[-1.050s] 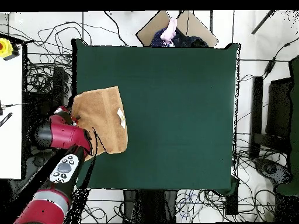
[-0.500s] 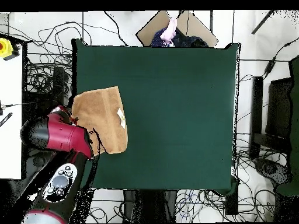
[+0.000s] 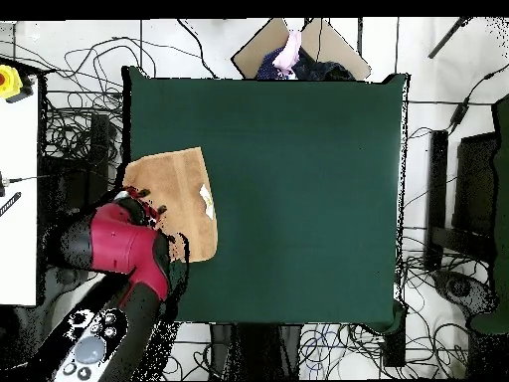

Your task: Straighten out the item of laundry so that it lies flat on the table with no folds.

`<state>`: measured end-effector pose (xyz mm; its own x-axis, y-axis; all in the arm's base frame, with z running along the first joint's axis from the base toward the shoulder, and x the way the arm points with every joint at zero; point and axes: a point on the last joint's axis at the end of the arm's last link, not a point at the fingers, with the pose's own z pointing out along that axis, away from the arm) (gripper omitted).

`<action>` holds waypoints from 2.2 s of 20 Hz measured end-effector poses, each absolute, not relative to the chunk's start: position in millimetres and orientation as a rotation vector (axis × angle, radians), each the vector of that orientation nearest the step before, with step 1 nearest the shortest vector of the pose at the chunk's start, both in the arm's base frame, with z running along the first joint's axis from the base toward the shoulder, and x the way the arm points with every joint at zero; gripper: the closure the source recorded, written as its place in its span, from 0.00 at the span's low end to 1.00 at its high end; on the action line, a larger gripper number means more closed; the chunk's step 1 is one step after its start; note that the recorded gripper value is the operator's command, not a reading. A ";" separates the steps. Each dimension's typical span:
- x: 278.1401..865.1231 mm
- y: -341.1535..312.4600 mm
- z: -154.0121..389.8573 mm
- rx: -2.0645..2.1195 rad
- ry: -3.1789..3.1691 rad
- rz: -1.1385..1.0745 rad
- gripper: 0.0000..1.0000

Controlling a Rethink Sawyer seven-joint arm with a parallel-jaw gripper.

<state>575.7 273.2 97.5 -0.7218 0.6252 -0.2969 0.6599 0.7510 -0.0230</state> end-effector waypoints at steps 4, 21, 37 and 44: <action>555.1 249.7 91.6 0.923 2.706 -0.291 0.00; 488.2 147.6 28.0 0.595 2.981 -0.323 0.00; 475.1 206.5 5.4 0.366 3.105 0.007 0.00; 448.5 247.1 -31.4 0.108 3.039 -0.054 0.00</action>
